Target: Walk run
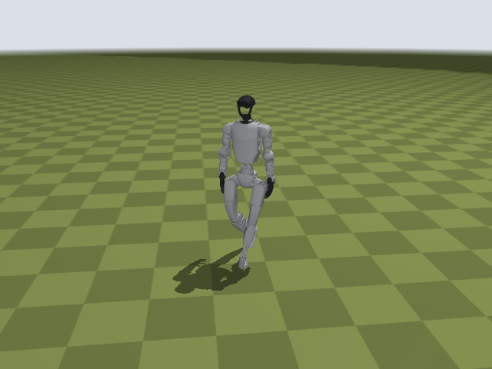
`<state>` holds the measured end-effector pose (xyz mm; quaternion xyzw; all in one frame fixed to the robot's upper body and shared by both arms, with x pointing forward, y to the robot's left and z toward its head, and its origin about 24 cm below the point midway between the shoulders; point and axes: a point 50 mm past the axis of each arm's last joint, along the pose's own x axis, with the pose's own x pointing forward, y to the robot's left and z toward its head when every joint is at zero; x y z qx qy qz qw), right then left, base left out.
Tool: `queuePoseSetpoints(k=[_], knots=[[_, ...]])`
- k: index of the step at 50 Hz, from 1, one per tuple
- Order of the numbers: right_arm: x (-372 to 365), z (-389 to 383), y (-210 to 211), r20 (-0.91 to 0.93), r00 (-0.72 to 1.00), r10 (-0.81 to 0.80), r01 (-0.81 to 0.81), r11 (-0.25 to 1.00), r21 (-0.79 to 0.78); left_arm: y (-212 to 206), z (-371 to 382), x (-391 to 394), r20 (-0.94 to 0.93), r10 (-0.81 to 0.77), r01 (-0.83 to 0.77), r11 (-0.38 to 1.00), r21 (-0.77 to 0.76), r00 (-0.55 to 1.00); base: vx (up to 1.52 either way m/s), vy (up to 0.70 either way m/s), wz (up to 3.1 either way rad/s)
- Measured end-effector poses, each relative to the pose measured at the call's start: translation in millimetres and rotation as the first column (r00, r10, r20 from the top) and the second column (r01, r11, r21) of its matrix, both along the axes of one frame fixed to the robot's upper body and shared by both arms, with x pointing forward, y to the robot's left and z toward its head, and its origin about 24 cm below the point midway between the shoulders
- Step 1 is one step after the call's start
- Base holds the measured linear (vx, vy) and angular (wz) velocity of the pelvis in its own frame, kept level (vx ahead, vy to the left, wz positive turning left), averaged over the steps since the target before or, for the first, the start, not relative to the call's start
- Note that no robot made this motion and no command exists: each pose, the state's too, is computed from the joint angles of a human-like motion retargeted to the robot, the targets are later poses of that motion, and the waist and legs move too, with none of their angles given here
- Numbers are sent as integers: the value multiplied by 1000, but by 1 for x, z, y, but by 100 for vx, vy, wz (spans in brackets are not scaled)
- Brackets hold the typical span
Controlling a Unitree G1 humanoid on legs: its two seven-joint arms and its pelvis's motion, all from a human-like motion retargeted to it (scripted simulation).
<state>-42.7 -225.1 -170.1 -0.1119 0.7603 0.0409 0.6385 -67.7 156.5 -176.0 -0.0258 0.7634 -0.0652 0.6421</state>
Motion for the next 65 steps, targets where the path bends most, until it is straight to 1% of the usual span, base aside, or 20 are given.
queuePoseSetpoints(k=[5,8,12,17,20,24,26,29,31,33,37,40,43,47,50,53,57,60,63,65], knots=[[-58,9,12,-104,971,-215,218,976,12,36,-3,92,316,-98,64,991,118,944,45,-2,260],[-85,16,22,-183,945,-272,288,955,70,52,7,145,477,-162,97,983,158,864,49,-16,250],[-106,24,31,-281,927,-248,294,947,131,62,21,193,589,-250,157,966,207,769,50,-20,205],[-106,25,27,-314,937,-150,217,958,187,64,26,207,607,-307,190,949,250,733,55,-25,117],[-96,22,20,-268,956,-119,168,971,168,63,22,194,583,-305,197,950,243,753,73,-40,28],[-83,19,10,-216,961,-171,198,974,109,55,9,154,488,-276,197,958,206,828,59,-17,47],[-80,18,6,-198,952,-235,255,963,86,48,2,125,398,-269,218,961,171,877,76,-26,147],[-79,19,3,-184,926,-330,347,935,69,38,-3,75,215,-274,256,961,108,937,86,-47,101],[-73,18,1,-176,905,-387,402,914,56,30,-3,45,101,-285,280,958,57,953,83,-42,42],[-60,15,-1,-158,899,-408,418,908,38,21,-1,18,26,-293,293,956,-2,956,66,-25,41],[-12,5,-4,-49,941,-334,336,942,25,12,5,-18,-43,-314,310,947,-89,948,65,-33,45],[40,0,-2,75,968,-238,235,971,44,4,7,-34,-75,-314,308,948,-86,946,62,-34,-3],[95,0,-2,240,963,-118,111,993,46,-9,12,-52,-110,-232,225,972,-76,966,61,-26,-63],[164,13,-5,453,891,17,-15,1000,-9,-29,20,-75,-182,-90,70,991,-113,979,69,-25,-12],[203,27,-7,561,823,87,-65,996,-58,-43,26,-88,-232,-19,-14,990,-138,972,78,-27,-24],[226,37,-8,621,774,120,-83,993,-88,-52,30,-94,-254,-9,-30,988,-153,967,78,-23,-26],[225,37,-7,625,772,121,-91,993,-80,-54,31,-96,-267,-59,13,985,-172,962,96,-20,-1],[197,24,-3,557,824,101,-94,995,-40,-47,30,-94,-281,-92,45,984,-170,955,115,-17,-49],[143,6,5,408,911,66,-79,997,14,-35,26,-86,-276,-60,25,991,-129,959,109,-16,-41],[97,-2,13,246,969,25,-39,998,51,-24,23,-76,-263,-6,-18,996,-87,965,130,-17,40]])
